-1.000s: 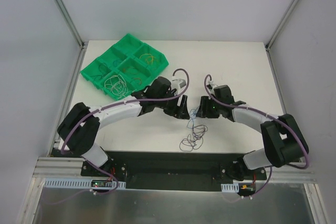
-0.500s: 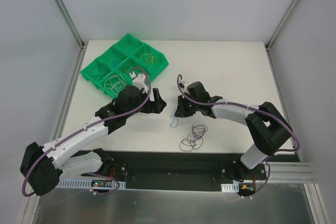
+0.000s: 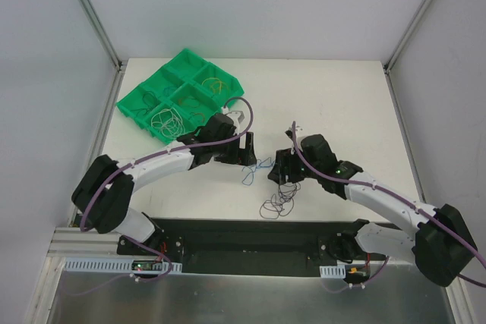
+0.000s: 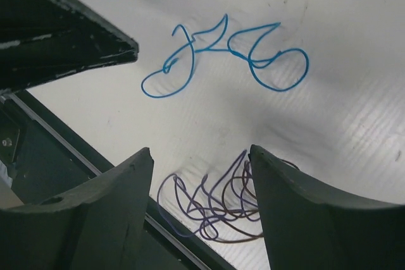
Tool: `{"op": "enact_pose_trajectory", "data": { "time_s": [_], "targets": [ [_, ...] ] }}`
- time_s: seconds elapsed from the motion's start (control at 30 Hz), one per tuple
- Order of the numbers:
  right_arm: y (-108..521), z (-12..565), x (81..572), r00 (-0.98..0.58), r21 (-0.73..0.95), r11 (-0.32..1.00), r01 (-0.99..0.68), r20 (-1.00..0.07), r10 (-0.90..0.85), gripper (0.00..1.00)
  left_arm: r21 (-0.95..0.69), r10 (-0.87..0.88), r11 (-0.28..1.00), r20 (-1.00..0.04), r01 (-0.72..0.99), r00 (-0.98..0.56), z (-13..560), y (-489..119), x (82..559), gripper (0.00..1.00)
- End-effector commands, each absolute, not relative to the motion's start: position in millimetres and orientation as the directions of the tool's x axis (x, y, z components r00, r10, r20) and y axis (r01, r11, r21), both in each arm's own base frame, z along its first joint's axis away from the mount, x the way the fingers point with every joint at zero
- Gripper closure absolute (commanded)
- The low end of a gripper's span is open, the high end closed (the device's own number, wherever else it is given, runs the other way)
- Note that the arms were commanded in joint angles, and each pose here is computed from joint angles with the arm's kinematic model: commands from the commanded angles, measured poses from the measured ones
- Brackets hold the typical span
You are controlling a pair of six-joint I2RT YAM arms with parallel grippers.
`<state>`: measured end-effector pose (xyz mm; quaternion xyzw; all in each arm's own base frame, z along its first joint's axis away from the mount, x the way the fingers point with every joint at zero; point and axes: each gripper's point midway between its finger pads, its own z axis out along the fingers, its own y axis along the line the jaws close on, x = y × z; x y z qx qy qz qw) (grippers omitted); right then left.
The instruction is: Untangle the cables
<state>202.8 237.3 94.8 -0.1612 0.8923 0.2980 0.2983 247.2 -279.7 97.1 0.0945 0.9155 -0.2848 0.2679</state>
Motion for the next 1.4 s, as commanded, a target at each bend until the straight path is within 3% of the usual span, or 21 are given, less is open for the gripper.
{"op": "enact_pose_trajectory", "data": {
  "time_s": [0.0, 0.13, 0.37, 0.5, 0.7, 0.8, 1.07, 1.37],
  "targets": [
    [219, 83, 184, -0.784, 0.414, 0.786, -0.46, -0.605, -0.14, 0.34, -0.54, 0.115, 0.724, -0.52, 0.43, -0.847, 107, -321, 248, 0.14],
    [214, 69, 175, -0.807, 0.426, 0.792, -0.437, -0.574, -0.137, 0.39, -0.554, 0.152, 0.713, -0.476, 0.43, -0.866, 92, -342, 254, 0.17],
    [211, 60, 181, -0.803, 0.402, 0.811, -0.426, -0.581, -0.134, 0.43, -0.57, 0.207, 0.711, -0.391, 0.412, -0.897, 62, -365, 252, 0.37],
    [211, 59, 186, -0.797, 0.378, 0.819, -0.432, -0.584, -0.151, 0.43, -0.569, 0.213, 0.722, -0.359, 0.394, -0.909, 51, -366, 246, 0.42],
    [213, 55, 193, -0.806, 0.362, 0.827, -0.43, -0.566, -0.171, 0.44, -0.494, 0.227, 0.753, -0.424, 0.435, -0.876, 59, -359, 262, 0.87],
    [211, 63, 199, -0.792, 0.345, 0.833, -0.432, -0.587, -0.168, 0.44, -0.428, 0.219, 0.772, -0.514, 0.469, -0.829, 82, -349, 278, 1.0],
    [184, 85, 224, -0.74, 0.307, 0.869, -0.387, -0.666, -0.094, 0.41, -0.529, -0.069, 0.79, -0.581, 0.311, -0.811, 158, -280, 344, 1.0],
    [157, 71, 239, -0.766, 0.333, 0.893, -0.303, -0.643, -0.02, 0.41, -0.652, -0.385, 0.731, -0.636, 0.2, -0.669, 258, -188, 445, 1.0]
  ]
}}
